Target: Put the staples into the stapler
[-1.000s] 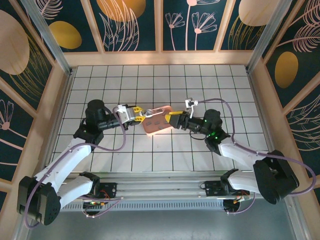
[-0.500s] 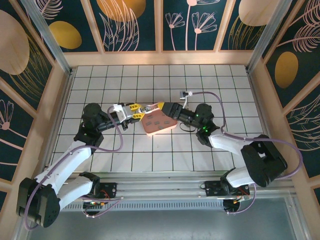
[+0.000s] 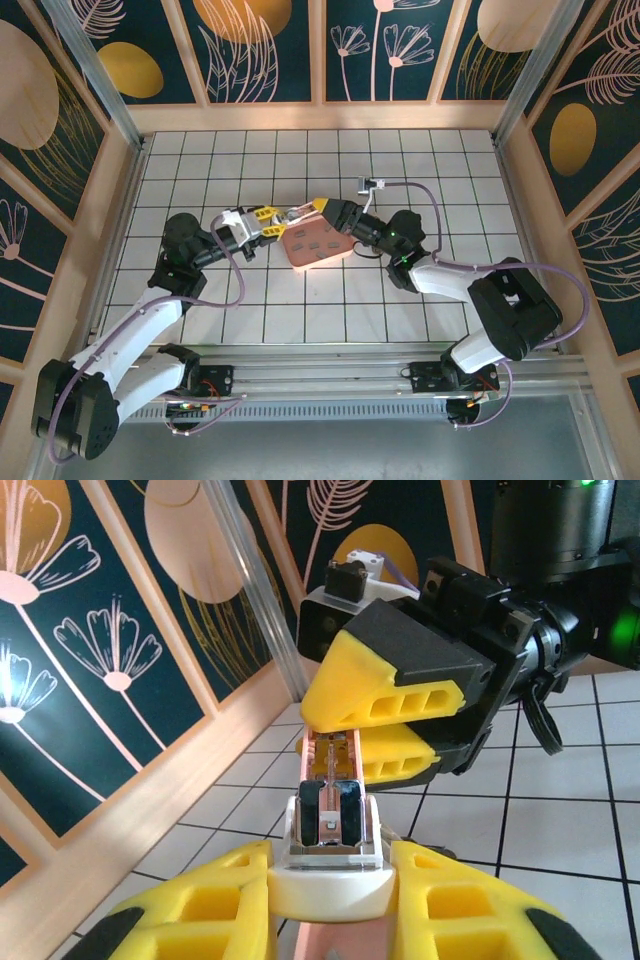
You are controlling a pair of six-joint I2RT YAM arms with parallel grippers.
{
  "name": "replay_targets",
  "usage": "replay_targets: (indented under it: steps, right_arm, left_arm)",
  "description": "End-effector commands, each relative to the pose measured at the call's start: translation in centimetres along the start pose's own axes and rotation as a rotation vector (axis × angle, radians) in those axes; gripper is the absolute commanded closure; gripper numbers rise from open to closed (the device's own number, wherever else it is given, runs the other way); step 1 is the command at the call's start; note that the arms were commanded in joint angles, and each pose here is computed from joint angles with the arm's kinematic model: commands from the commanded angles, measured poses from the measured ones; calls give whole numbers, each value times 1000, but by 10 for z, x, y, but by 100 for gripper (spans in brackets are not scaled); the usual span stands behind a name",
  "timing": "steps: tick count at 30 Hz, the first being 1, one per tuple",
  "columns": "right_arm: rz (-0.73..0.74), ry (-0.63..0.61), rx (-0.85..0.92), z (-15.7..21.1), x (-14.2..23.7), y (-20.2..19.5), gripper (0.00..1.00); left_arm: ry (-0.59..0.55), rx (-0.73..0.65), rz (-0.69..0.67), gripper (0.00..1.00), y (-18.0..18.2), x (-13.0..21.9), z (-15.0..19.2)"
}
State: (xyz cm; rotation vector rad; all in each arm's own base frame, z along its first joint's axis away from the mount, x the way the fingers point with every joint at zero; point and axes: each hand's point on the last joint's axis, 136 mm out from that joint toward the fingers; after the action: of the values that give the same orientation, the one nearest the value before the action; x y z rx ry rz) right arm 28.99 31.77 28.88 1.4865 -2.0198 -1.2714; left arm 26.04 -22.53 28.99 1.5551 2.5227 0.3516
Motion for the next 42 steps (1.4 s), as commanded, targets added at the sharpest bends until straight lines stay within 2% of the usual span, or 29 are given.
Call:
replay_targets:
  steps: [1,5,8,11,15,20,24,28,33,37,42]
  right_arm:
    - [-17,-57,106,-14,6,15,77]
    - [89,-9,219,-17,14,2,80]
    - [180,56,355,-15,25,-10,83]
    - [235,122,487,-13,37,-15,85]
    - [235,248,631,-5,49,-16,86]
    - [267,455,712,5,69,-35,87]
    - [280,572,749,0,86,-46,89]
    - [314,659,773,-14,105,-57,92]
    - [353,709,824,-32,129,-70,93]
    - [401,734,803,-48,152,-91,93]
    - [443,808,760,-55,174,-125,93]
  left_arm:
    - [-26,-9,-34,70,6,3,-11]
    - [20,59,-53,54,11,2,-5]
    - [44,96,-53,49,13,0,-3]
    - [52,98,-39,47,10,0,0]
    - [79,103,3,47,5,-3,7]
    - [114,160,32,46,4,-9,15]
    - [100,215,17,46,6,-10,16]
    - [61,279,-79,45,19,-9,15]
    - [102,380,-291,42,50,-2,34]
    - [95,482,-487,38,73,14,53]
    - [118,586,-584,34,80,21,77]
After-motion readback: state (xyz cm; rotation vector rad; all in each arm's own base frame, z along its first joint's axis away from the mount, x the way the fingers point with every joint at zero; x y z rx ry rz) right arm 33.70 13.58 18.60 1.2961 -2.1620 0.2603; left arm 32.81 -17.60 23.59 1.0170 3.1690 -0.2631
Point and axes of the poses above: each hand's point on the last joint's axis, 136 mm out from that joint toward the fingers, its own x axis back along the fingers, its own y axis along the line the jaws close on, z = x × y, and after that the axes turned 3 degrees about x, right-handed
